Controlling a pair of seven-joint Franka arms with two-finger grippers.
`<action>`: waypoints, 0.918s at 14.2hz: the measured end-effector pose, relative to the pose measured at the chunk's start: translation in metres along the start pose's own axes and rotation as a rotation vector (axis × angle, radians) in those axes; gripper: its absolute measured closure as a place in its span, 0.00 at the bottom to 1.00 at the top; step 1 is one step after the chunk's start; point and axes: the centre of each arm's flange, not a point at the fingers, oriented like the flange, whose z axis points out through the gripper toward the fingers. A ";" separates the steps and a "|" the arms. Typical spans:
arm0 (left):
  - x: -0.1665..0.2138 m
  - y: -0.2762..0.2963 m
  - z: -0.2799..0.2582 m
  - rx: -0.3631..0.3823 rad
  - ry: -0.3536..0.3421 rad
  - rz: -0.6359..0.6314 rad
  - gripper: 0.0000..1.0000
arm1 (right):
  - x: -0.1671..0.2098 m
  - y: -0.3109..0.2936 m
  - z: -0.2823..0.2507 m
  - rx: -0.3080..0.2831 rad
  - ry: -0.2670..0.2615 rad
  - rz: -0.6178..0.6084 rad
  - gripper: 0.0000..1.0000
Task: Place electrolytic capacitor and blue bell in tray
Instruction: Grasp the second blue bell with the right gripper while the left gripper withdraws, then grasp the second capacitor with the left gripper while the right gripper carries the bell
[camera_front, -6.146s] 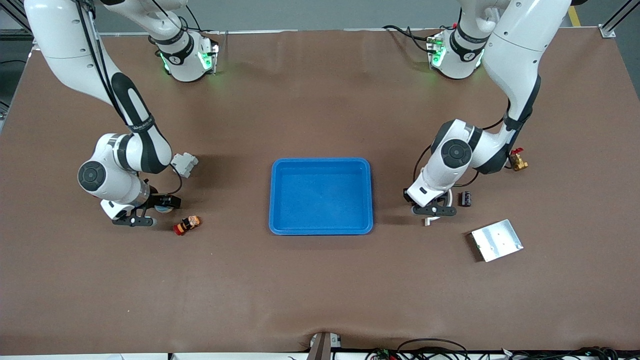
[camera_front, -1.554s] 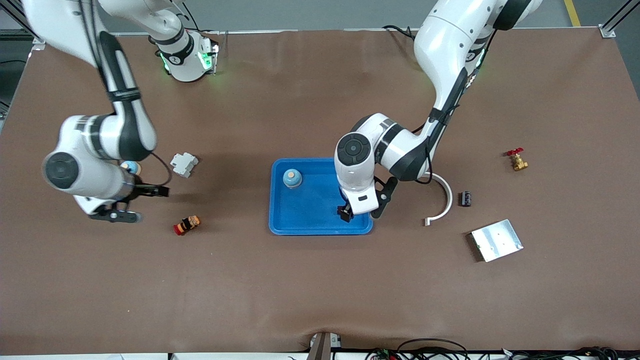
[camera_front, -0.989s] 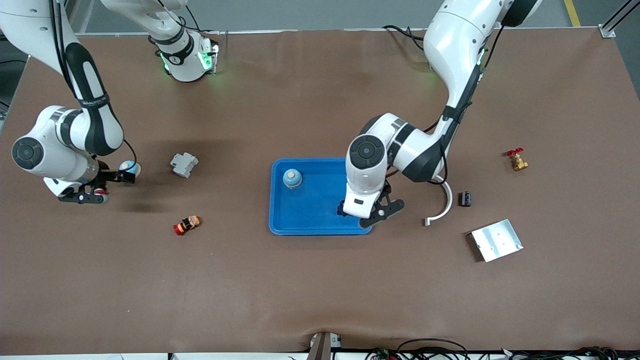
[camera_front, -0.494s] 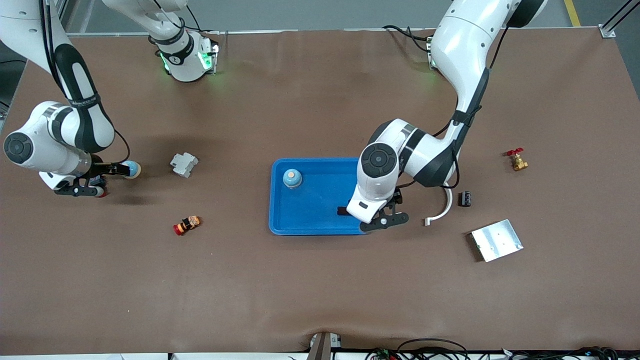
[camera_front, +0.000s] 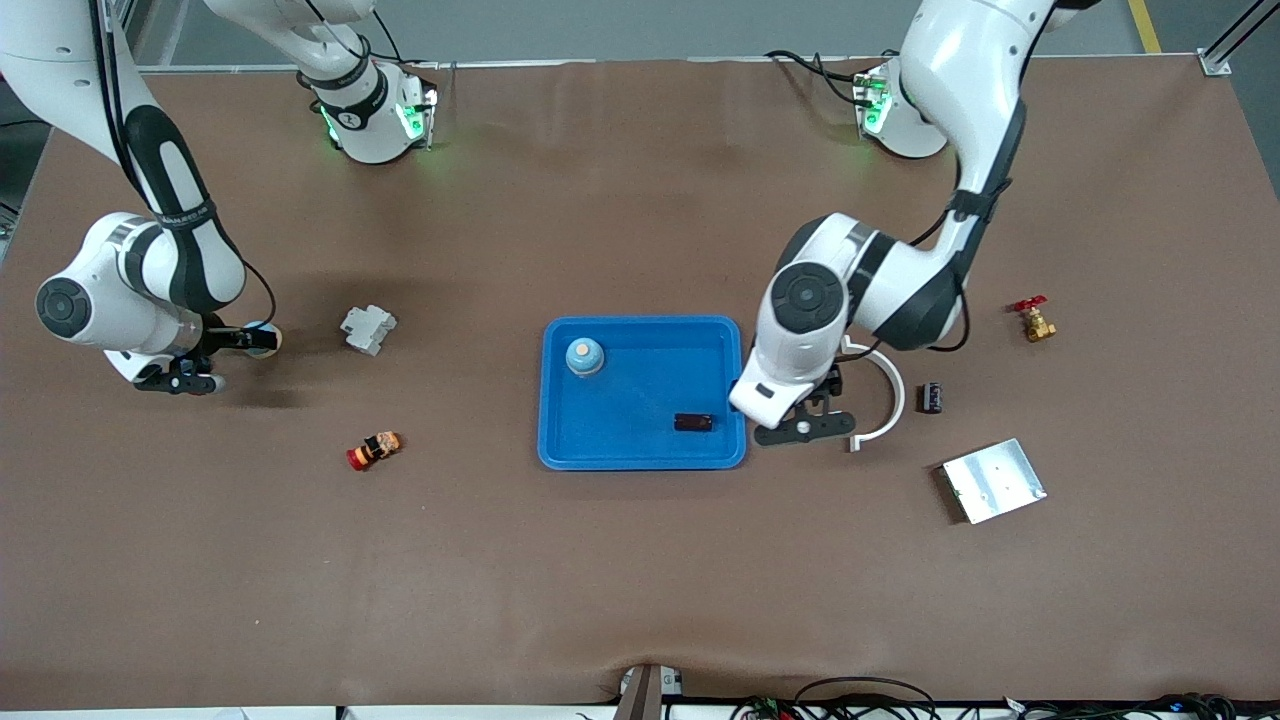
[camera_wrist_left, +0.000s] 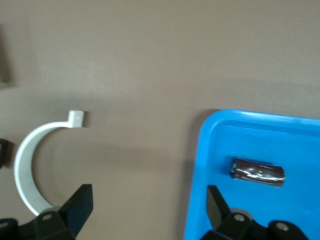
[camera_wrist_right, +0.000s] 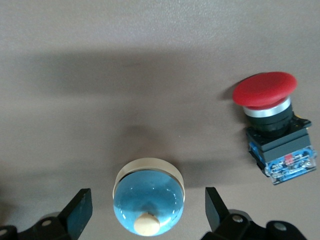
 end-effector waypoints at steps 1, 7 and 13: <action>-0.005 -0.016 0.001 -0.008 0.008 0.017 0.00 | 0.000 0.000 0.002 0.000 -0.004 -0.001 0.00; -0.021 -0.122 0.012 -0.018 0.023 0.131 0.00 | 0.001 -0.001 0.014 -0.003 -0.017 -0.003 0.00; -0.045 -0.227 0.073 -0.046 0.069 0.213 0.00 | 0.000 -0.003 0.019 -0.003 -0.026 -0.011 0.00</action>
